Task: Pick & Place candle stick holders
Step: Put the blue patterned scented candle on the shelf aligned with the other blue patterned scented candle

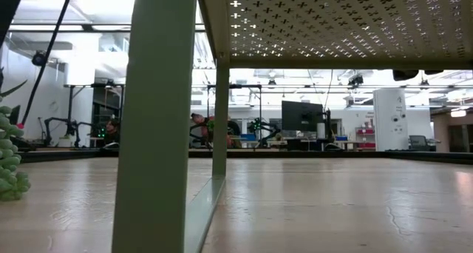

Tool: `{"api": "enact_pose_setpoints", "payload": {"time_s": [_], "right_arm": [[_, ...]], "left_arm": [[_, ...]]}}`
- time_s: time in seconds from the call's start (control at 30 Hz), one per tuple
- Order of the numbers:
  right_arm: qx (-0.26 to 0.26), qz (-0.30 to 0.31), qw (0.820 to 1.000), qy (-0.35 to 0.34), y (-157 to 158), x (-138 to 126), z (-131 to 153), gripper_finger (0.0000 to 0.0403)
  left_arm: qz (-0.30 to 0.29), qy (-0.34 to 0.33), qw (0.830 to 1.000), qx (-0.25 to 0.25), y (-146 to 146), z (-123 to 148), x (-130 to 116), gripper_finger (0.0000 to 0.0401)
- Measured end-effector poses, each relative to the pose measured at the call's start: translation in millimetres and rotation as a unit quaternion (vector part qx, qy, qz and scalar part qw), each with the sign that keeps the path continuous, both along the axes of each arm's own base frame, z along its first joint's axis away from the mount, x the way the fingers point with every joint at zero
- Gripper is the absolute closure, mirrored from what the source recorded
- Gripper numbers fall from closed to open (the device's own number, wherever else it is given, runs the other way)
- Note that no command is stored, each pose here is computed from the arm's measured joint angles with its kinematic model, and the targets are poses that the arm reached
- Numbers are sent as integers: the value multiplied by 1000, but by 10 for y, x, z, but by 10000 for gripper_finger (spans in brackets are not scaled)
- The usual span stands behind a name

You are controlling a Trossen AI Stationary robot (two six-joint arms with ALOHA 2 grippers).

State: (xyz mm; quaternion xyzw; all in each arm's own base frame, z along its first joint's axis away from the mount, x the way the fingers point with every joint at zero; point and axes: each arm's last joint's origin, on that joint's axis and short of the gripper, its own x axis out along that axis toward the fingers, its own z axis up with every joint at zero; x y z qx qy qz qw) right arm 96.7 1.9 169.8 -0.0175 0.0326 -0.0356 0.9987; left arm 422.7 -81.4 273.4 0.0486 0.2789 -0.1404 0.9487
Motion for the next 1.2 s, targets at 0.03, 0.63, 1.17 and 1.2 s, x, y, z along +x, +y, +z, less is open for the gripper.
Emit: {"api": "enact_pose_setpoints", "payload": {"time_s": [0.03, 0.63, 1.17, 1.2], "right_arm": [[0, 0, 1000, 0, 0, 0, 1, 394], [0, 0, 1000, 0, 0, 0, 0, 394], [1, 0, 1000, 0, 0, 0, 0, 394], [1, 0, 1000, 0, 0, 0, 0, 394]], "left_arm": [[0, 2, 1000, 0, 0, -15, 6, 91], [-2, -4, 1000, -3, -41, -74, 49, 68], [3, -21, 1000, -13, -47, 33, 74, 64], [3, -24, 1000, -13, -48, 53, 78, 64]]}}
